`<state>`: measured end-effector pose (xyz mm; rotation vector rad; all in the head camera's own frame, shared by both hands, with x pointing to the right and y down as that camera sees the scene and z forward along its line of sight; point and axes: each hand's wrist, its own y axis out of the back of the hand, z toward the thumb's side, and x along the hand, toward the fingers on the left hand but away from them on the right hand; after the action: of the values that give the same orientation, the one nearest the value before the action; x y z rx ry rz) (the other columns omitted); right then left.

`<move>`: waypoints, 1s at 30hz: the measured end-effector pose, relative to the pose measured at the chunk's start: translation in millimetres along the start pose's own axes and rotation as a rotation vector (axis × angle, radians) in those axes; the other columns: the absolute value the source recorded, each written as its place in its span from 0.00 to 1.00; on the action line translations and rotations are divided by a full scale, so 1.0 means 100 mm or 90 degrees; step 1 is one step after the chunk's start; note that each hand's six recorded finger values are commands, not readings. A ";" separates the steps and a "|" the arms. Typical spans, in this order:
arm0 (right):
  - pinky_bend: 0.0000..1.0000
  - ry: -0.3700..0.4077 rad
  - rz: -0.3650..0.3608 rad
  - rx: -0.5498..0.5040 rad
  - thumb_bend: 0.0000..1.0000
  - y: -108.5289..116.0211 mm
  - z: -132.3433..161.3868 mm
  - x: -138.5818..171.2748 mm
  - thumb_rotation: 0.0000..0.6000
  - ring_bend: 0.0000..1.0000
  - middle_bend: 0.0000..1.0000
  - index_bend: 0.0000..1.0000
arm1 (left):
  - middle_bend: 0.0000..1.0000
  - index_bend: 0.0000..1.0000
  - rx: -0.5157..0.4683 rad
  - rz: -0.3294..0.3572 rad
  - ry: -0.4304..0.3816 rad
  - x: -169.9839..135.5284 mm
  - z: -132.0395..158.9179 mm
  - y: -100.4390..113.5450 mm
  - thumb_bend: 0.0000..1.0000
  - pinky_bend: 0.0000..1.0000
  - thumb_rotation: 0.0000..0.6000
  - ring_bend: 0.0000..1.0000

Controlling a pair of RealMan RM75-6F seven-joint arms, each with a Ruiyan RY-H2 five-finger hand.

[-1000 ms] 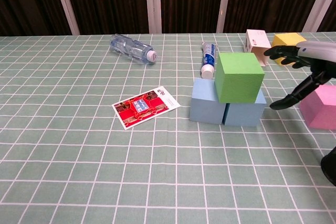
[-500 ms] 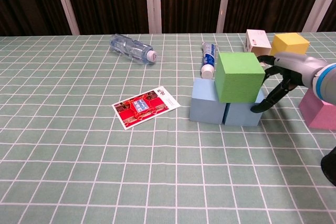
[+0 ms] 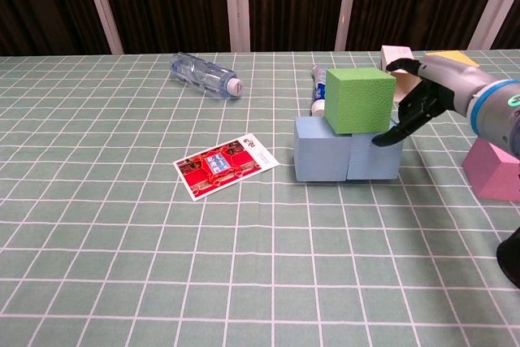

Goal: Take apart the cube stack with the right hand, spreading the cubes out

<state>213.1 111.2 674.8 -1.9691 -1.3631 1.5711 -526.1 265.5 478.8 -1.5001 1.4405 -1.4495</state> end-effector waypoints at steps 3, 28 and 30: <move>0.00 -0.001 -0.022 -0.017 0.03 0.10 0.11 -0.06 1.00 0.42 0.75 0.05 | 0.00 0.08 -0.001 0.001 0.000 0.00 -0.01 0.01 0.18 0.00 1.00 0.00; 0.00 -0.046 -0.093 0.058 0.03 0.65 -0.29 -0.19 1.00 0.17 0.21 0.07 | 0.00 0.08 0.005 -0.004 0.004 0.03 0.00 -0.02 0.18 0.00 1.00 0.00; 0.00 -0.033 -0.097 0.072 0.03 0.72 -0.35 -0.11 1.00 0.15 0.15 0.07 | 0.00 0.08 0.004 -0.003 0.004 0.03 0.00 -0.02 0.18 0.00 1.00 0.00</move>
<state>279.1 76.4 644.5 -1.7271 -1.3765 1.6017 -526.0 263.0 481.4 -1.4960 1.4357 -1.4619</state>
